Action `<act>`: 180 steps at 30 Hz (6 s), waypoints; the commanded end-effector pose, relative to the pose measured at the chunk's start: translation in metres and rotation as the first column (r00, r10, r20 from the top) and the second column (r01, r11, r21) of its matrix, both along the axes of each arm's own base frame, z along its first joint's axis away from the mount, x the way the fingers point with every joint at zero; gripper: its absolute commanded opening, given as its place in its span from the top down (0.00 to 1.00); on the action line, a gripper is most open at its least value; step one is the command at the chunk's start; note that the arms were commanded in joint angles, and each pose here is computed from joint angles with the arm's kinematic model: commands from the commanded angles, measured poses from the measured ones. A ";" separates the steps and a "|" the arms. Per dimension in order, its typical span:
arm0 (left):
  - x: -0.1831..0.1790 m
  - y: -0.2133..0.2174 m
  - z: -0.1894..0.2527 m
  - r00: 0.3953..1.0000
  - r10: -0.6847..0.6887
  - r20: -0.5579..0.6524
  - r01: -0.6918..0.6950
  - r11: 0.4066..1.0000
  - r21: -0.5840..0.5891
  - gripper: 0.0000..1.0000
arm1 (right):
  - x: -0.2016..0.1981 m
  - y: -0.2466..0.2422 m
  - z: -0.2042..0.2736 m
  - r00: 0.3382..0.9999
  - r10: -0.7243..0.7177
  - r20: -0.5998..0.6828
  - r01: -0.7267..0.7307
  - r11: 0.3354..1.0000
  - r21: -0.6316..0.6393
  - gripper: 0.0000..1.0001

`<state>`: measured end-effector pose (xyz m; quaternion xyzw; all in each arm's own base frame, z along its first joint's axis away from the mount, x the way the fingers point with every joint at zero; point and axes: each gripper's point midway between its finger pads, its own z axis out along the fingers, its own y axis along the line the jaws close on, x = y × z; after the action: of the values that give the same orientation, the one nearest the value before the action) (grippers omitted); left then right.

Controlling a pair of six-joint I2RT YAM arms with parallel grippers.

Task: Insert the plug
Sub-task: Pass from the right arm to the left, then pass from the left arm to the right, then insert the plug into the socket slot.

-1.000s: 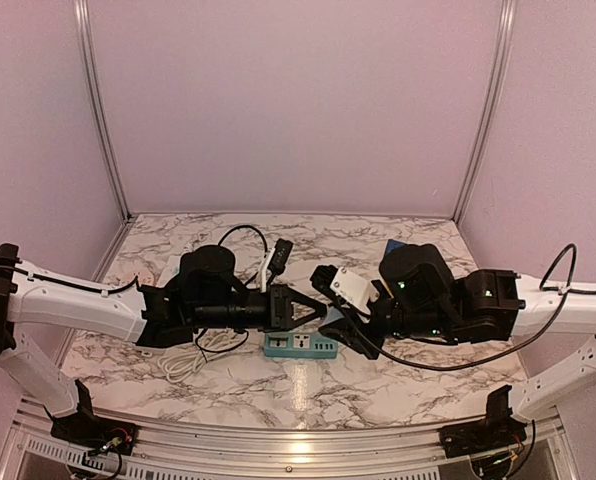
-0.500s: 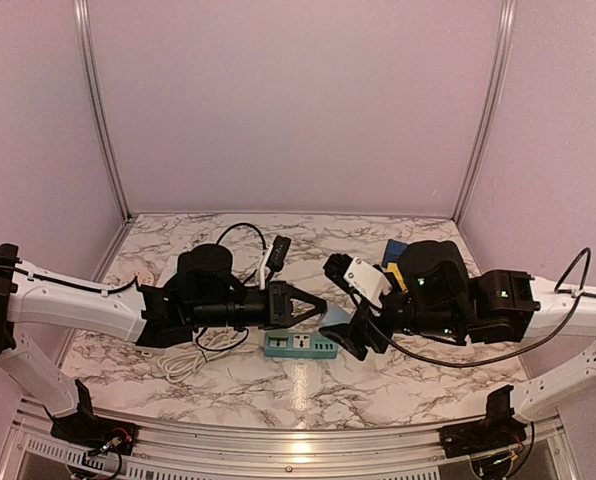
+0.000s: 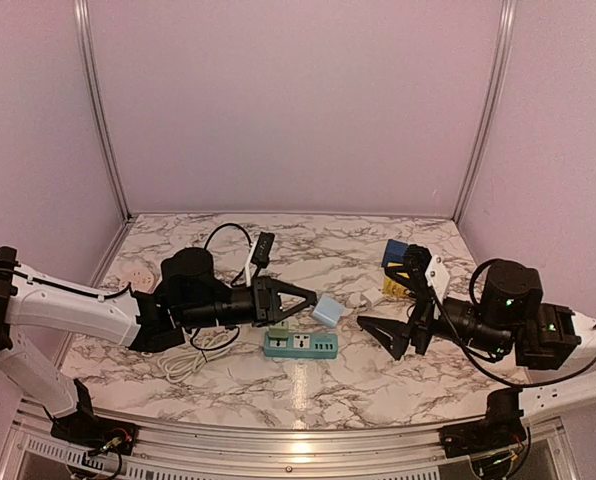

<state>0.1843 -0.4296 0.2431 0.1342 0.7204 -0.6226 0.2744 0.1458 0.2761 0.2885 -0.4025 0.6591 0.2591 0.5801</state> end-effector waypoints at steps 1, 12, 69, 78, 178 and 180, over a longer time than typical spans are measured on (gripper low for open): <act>-0.008 0.009 0.044 0.998 -0.025 0.059 0.034 0.986 -0.163 1.00 | -0.001 -0.005 0.025 1.000 -0.015 0.016 0.012 0.989 0.150 0.01; -0.013 0.014 0.056 0.998 -0.043 0.044 0.054 0.963 -0.263 1.00 | 0.005 0.010 0.008 0.997 -0.016 0.072 0.004 0.988 0.156 0.03; -0.053 0.055 0.095 0.913 0.021 0.407 0.152 0.909 -0.389 1.00 | -0.025 0.102 0.043 0.694 0.585 -0.418 -0.171 0.699 0.694 0.62; -0.056 0.055 0.088 0.895 0.039 0.444 0.126 0.933 -0.337 1.00 | -0.025 0.107 0.041 0.647 0.618 -0.447 -0.156 0.681 0.715 0.73; -0.020 0.153 -0.012 0.869 0.377 0.320 -0.377 0.924 -0.062 0.01 | 0.096 0.090 -0.163 0.970 0.046 -0.240 -0.236 0.422 -0.875 1.00; -0.020 0.155 -0.013 0.868 0.380 0.320 -0.381 0.922 -0.061 0.01 | 0.102 0.095 -0.166 0.974 0.047 -0.223 -0.223 0.405 -0.887 1.00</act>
<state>0.1635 -0.2801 0.2299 0.0951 0.6813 -0.5283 0.4978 0.2328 0.3651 0.1168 -0.6655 0.7222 -0.0302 0.1859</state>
